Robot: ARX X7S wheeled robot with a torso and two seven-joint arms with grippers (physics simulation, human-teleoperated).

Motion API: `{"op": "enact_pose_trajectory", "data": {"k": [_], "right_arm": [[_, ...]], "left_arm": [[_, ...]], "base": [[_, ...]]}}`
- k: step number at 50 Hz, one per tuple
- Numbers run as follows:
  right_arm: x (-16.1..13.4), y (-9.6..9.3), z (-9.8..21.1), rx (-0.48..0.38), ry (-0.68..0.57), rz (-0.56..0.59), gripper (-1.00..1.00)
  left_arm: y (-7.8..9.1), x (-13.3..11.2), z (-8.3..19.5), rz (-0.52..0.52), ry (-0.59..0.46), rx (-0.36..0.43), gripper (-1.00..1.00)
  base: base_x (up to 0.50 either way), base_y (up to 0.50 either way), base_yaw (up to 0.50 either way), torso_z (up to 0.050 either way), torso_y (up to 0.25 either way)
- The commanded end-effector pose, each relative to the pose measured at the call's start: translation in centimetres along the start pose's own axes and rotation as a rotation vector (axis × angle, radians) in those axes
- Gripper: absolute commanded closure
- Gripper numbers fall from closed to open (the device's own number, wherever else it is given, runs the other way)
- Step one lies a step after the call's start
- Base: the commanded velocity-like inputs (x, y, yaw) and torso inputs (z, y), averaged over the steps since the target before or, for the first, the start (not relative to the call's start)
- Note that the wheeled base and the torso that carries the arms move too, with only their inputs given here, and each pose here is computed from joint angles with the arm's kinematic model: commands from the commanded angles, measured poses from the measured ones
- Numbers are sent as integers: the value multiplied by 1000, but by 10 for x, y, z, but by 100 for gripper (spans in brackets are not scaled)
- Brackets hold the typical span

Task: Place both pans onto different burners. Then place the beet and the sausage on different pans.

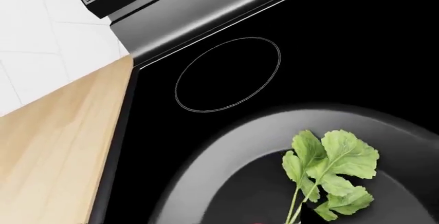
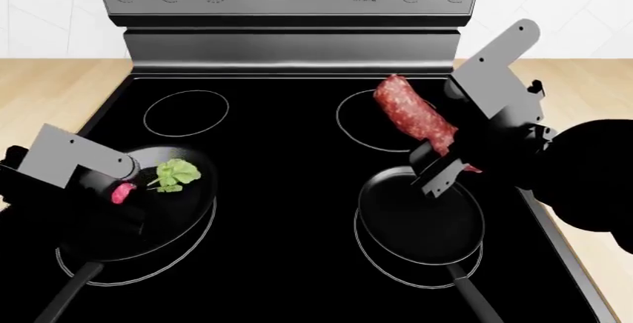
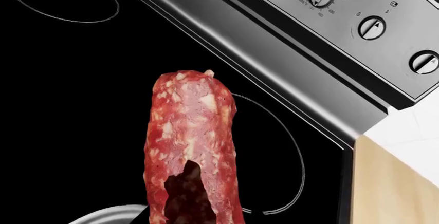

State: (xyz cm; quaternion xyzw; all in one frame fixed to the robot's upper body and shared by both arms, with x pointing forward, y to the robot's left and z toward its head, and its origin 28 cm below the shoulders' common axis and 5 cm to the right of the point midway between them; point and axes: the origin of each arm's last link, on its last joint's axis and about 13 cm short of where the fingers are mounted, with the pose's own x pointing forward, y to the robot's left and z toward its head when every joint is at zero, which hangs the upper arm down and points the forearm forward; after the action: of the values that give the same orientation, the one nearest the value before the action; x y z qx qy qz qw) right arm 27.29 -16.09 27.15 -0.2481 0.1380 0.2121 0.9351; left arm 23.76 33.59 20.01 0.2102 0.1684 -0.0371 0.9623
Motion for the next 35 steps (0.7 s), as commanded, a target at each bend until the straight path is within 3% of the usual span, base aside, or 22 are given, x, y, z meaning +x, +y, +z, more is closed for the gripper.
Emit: {"op": "enact_pose_trajectory", "data": {"k": [1, 19, 35], "right_arm": [[-1, 0, 3, -11, -12, -4, 100], [-4, 0, 3, -13, -8, -5, 100], [3, -3, -13, -33, 125, 19, 100]], "left_arm": [[8, -12, 13, 22, -48, -7, -100], [15, -22, 27, 46, -115, -24, -100], [17, -31, 45, 77, -191, -59, -100]], "base": [[0, 0, 0, 0, 0], [0, 0, 0, 0, 0], [0, 0, 0, 0, 0]]}}
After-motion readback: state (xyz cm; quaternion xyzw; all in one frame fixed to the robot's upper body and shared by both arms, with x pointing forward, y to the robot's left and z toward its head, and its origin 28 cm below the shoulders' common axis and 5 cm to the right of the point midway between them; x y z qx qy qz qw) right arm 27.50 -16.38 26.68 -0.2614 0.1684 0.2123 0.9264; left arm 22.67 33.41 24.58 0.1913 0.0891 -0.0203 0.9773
